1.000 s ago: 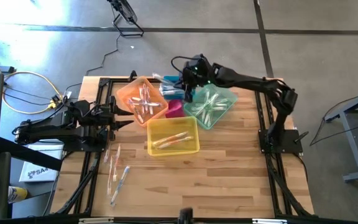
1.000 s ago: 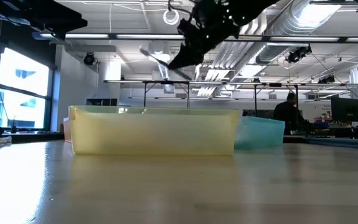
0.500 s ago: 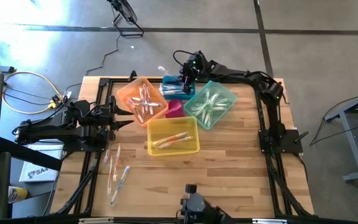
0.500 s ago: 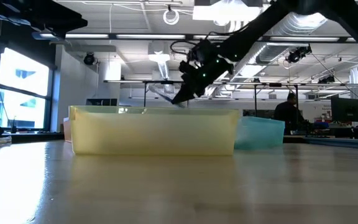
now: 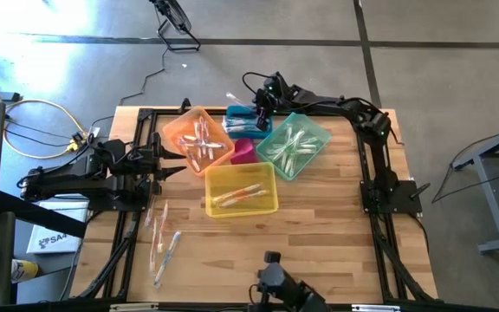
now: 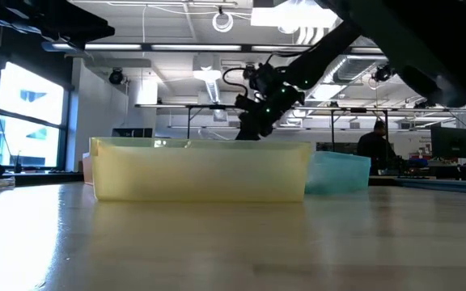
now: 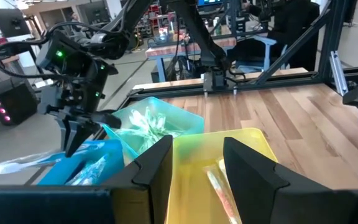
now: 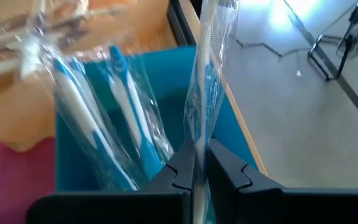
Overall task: Pick & Place Toothbrushes
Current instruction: Put the blue toothbrush into the blue bin
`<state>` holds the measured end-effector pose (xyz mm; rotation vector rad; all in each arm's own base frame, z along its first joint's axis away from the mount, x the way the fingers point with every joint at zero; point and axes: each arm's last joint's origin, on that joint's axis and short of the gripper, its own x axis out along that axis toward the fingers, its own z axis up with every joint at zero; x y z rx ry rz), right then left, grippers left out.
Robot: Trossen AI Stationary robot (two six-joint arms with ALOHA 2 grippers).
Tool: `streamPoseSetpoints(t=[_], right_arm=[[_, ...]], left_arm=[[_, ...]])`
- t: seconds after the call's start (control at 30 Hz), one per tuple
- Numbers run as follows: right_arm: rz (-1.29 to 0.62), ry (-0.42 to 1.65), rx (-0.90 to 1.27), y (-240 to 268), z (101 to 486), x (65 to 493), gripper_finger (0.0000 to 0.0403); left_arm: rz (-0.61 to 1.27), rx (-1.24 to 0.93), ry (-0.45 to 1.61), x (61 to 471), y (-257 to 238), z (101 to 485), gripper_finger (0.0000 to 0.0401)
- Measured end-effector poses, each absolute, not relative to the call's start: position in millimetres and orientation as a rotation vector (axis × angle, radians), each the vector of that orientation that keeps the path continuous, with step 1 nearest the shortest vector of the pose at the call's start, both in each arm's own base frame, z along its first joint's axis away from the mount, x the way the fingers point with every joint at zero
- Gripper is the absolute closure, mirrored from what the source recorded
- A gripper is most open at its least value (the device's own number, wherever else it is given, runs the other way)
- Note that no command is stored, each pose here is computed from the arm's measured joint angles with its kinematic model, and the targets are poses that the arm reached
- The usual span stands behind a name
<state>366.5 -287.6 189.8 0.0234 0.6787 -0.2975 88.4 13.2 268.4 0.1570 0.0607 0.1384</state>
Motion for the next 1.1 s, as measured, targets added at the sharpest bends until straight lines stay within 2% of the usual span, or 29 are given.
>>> streamPoseSetpoints(t=[0.43, 0.83, 0.97, 1.1], right_arm=[[-0.300, 0.744, 0.049, -285, 185, 363, 0.0384], [-0.321, 0.748, 0.037, -282, 185, 366, 0.0273], [-0.327, 0.752, 0.029, -280, 185, 368, 0.0254], [-0.345, 0.758, 0.023, -277, 187, 370, 0.0253]], left_arm=[[0.139, 0.149, 0.060, 88, 13, 268, 0.0263], [0.139, 0.147, 0.060, 88, 13, 268, 0.0263], [0.140, 0.146, 0.060, 88, 13, 268, 0.0263], [0.140, 0.140, 0.060, 88, 13, 268, 0.0263]])
